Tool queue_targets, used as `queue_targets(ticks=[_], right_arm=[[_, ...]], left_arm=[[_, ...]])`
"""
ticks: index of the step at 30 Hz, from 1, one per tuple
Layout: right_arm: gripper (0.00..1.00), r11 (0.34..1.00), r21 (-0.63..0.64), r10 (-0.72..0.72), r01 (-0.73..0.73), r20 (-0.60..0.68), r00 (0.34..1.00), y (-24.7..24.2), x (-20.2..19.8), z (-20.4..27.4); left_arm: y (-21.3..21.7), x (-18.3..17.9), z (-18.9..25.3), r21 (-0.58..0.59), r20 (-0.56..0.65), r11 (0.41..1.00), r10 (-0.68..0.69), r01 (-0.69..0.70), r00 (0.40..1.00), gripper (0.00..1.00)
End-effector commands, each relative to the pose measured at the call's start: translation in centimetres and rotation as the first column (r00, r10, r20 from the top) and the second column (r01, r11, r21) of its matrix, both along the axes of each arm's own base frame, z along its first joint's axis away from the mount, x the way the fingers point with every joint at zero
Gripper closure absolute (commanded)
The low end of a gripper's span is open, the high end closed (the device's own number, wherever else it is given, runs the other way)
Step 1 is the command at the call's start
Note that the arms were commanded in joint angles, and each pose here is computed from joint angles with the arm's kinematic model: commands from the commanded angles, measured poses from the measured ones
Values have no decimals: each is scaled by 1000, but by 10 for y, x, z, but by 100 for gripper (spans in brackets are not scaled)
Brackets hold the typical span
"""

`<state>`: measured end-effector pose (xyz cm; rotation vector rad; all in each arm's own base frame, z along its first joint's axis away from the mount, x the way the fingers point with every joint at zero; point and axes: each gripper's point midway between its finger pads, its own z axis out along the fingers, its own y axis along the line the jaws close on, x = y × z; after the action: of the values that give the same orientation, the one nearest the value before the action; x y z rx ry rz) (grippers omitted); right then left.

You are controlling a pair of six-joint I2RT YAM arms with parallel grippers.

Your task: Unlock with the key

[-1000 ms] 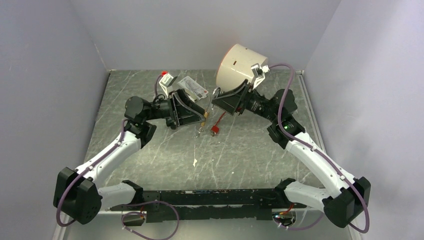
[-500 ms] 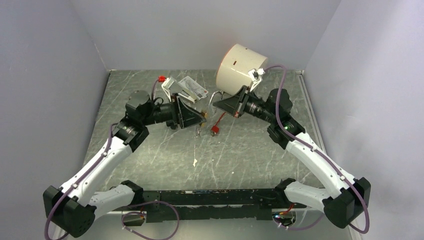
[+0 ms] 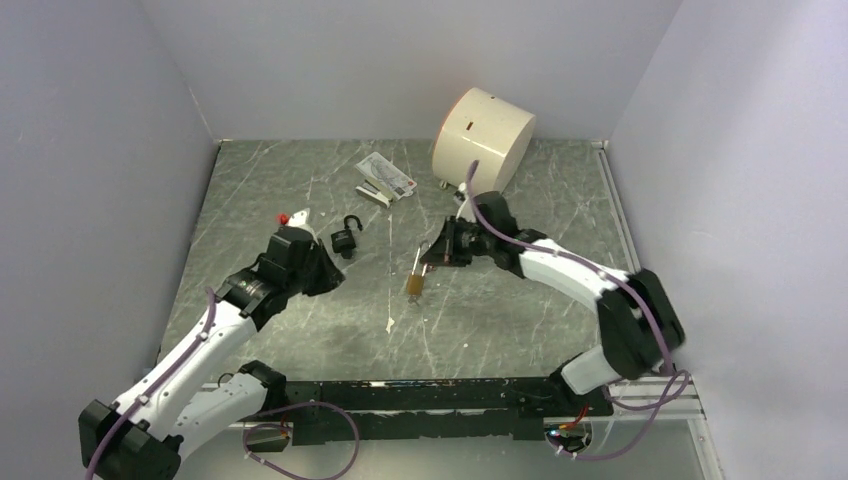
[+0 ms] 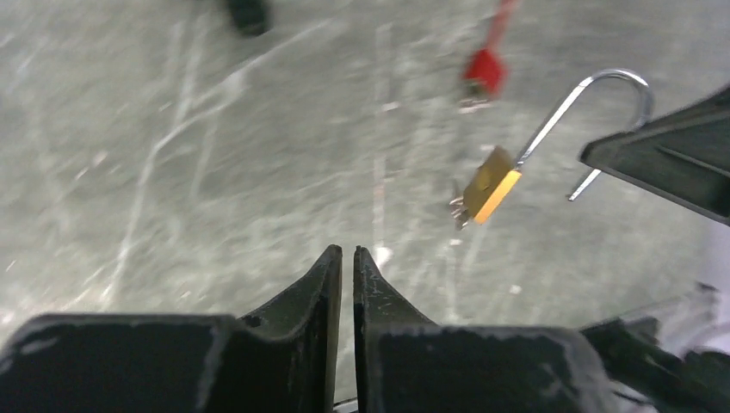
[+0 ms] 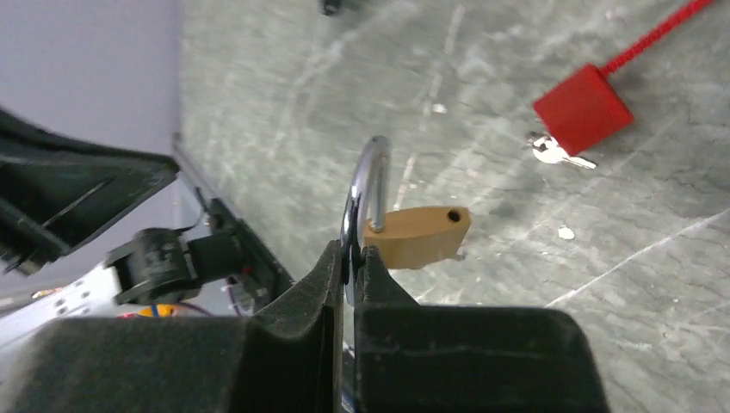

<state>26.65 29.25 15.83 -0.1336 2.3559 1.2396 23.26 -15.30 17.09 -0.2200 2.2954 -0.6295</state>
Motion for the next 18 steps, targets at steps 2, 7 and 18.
queue_targets(ticks=[2, 7, 18], right_arm=[[100, 997, 23, 76, -77, 15, 997, 54, 13, 10], [100, 989, 24, 150, -149, -24, 988, 91, 2, 1], [100, 931, 200, 305, -305, 33, 952, 161, -3, 49]], left_arm=[[44, -10, -50, 192, -137, 962, 224, -196, 965, 85], [52, -14, -49, 207, -141, 949, 268, -236, 953, 81], [101, -31, -35, 319, -122, 815, 541, -484, 832, 62]])
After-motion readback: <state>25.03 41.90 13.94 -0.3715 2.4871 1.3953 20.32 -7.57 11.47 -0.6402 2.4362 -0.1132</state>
